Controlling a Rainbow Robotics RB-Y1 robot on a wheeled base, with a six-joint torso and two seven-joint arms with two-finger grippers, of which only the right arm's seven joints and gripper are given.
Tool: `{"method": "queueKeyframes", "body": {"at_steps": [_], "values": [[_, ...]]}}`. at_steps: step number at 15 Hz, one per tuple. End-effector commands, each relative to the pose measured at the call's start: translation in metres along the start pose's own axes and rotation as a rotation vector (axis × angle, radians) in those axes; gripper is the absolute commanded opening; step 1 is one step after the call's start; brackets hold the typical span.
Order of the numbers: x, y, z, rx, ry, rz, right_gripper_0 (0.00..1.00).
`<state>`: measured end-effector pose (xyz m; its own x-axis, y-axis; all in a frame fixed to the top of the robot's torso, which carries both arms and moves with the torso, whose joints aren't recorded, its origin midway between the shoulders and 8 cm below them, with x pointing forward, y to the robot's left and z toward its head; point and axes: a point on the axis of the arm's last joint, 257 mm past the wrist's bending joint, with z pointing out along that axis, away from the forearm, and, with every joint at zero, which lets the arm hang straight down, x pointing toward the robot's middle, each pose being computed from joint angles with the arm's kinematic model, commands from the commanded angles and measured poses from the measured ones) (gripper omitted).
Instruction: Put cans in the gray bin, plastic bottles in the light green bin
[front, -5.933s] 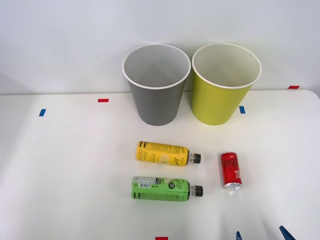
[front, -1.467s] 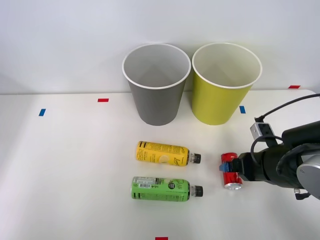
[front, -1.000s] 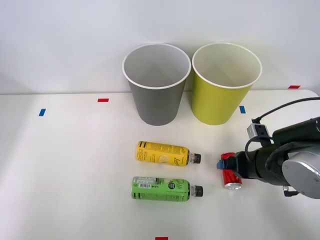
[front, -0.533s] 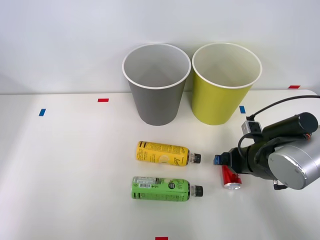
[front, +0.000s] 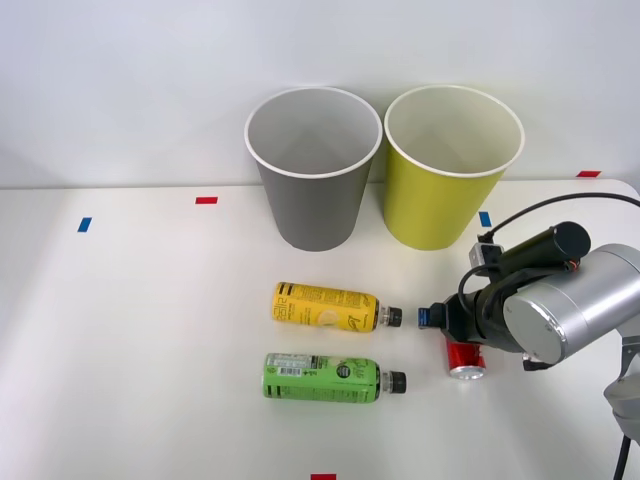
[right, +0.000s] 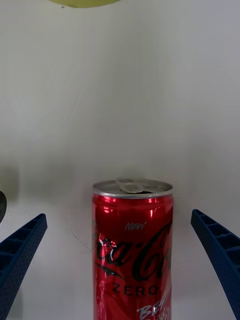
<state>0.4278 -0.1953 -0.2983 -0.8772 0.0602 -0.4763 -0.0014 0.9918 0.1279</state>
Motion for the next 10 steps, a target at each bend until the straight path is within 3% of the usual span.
{"method": "queueKeyframes", "body": {"at_steps": [1, 10], "values": [[-0.0007, -0.0048, 0.0037, 0.020, -0.001, 0.005, 1.00], [0.0044, -0.0024, 0.0112, 0.039, 0.006, 0.014, 1.00]]}}
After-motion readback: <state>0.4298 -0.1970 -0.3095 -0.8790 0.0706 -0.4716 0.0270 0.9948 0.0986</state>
